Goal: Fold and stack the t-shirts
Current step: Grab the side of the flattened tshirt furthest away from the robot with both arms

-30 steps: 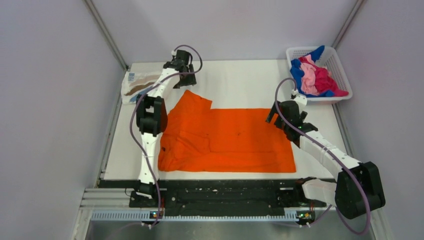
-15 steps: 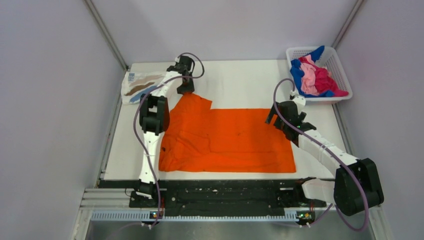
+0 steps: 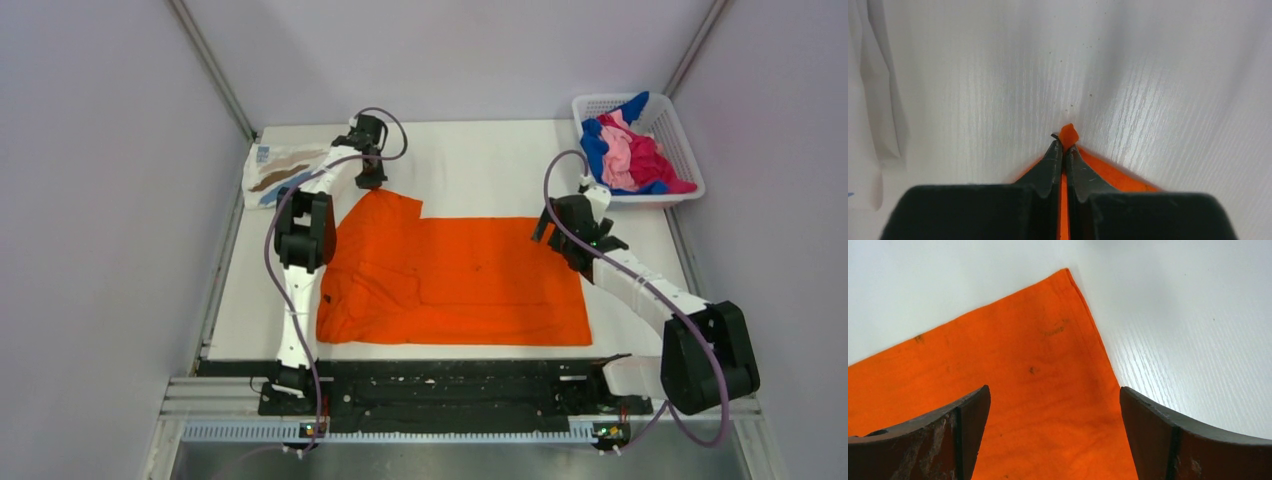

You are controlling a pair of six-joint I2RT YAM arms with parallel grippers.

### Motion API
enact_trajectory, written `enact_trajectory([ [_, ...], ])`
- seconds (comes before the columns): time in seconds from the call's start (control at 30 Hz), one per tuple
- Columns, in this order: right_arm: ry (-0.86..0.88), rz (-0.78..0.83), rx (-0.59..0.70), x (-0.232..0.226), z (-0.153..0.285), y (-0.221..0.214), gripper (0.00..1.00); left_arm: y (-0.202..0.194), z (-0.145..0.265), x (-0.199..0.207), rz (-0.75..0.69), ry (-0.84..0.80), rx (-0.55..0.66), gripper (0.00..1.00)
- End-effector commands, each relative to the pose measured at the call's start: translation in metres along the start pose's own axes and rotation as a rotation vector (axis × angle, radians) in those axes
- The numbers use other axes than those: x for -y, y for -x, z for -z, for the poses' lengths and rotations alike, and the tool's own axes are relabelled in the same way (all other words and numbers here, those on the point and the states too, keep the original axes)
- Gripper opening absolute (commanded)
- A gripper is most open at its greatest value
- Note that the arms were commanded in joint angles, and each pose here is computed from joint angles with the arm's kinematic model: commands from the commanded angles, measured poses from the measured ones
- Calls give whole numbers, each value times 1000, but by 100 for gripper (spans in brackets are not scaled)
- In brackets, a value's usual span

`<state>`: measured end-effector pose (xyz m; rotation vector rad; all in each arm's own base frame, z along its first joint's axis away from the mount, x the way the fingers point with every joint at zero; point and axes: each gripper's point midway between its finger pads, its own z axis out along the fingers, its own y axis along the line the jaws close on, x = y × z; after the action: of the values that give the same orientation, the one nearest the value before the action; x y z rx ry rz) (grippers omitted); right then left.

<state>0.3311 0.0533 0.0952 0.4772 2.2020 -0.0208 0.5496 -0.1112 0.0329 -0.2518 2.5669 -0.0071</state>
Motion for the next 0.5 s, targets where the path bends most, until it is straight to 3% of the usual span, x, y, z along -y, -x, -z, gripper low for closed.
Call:
enact_trajectory([
  [0.0,-42,-7,70,-6,-14,38,99,8,19,2,0,-19,18,1],
  [0.47,-164,105,-18,-22,-113,69,83,11,68,6,21,-77,63,0],
])
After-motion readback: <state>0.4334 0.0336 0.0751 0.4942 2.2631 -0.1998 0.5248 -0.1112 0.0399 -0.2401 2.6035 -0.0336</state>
